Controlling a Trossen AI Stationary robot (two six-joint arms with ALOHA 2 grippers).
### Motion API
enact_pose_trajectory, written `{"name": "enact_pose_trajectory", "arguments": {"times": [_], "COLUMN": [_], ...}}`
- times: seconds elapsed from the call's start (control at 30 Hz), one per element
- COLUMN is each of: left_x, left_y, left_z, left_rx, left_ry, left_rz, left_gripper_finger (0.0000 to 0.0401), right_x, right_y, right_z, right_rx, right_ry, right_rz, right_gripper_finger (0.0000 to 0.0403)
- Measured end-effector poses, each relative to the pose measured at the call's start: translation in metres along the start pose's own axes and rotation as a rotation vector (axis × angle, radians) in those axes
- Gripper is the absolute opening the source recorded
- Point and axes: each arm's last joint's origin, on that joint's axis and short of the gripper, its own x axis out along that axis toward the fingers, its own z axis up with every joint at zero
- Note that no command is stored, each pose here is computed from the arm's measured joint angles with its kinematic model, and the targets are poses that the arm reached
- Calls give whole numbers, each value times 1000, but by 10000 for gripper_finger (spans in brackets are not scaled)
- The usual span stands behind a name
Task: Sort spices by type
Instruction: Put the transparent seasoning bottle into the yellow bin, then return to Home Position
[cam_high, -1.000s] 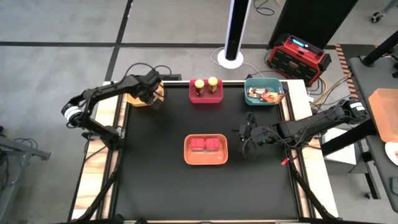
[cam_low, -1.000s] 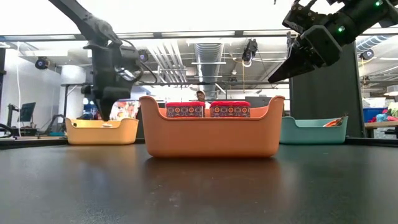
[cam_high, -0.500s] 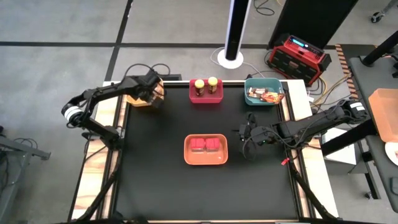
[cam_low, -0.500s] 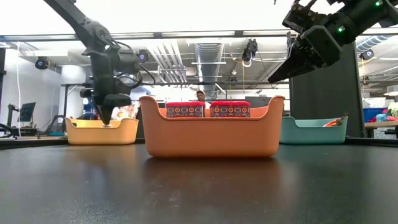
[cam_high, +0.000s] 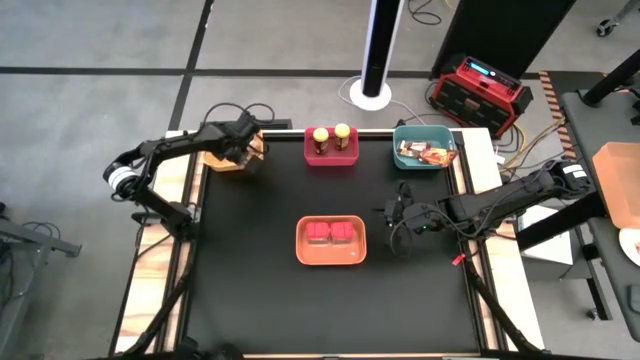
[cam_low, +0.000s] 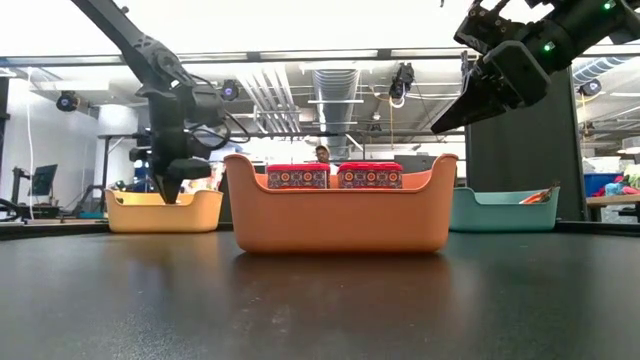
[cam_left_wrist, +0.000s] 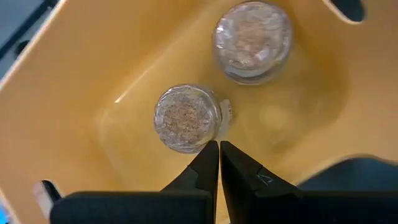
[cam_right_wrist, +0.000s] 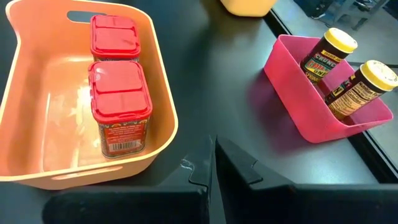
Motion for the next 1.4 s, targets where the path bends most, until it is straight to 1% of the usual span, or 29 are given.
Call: {"name": "enact_pose_trajectory", "arguments": {"times": [0.17, 0.5, 0.63, 0.9, 1.07, 1.4], "left_x": [1, 1, 2, 2, 1, -15], "left_y": [1, 2, 5, 5, 6, 10], "left_z": [0, 1, 1, 4, 3, 22], "left_rx": [-6, -6, -14, -24, -14, -12], "left_ry": [-3, -5, -10, -36, -18, -90], "left_rz": [58, 66, 113, 117, 118, 113], "left_gripper_finger": [0, 0, 0, 0, 0, 0], "right_x": [0, 0, 0, 0, 0, 0], "right_y": [0, 0, 0, 0, 0, 0], "right_z": [0, 0, 0, 0, 0, 0], "right_rx": [0, 0, 0, 0, 0, -14], "right_ry": [0, 0, 0, 0, 0, 0], "right_rz": [0, 0, 0, 0, 0, 0], "right_gripper_finger": [12, 12, 12, 12, 12, 12]}}
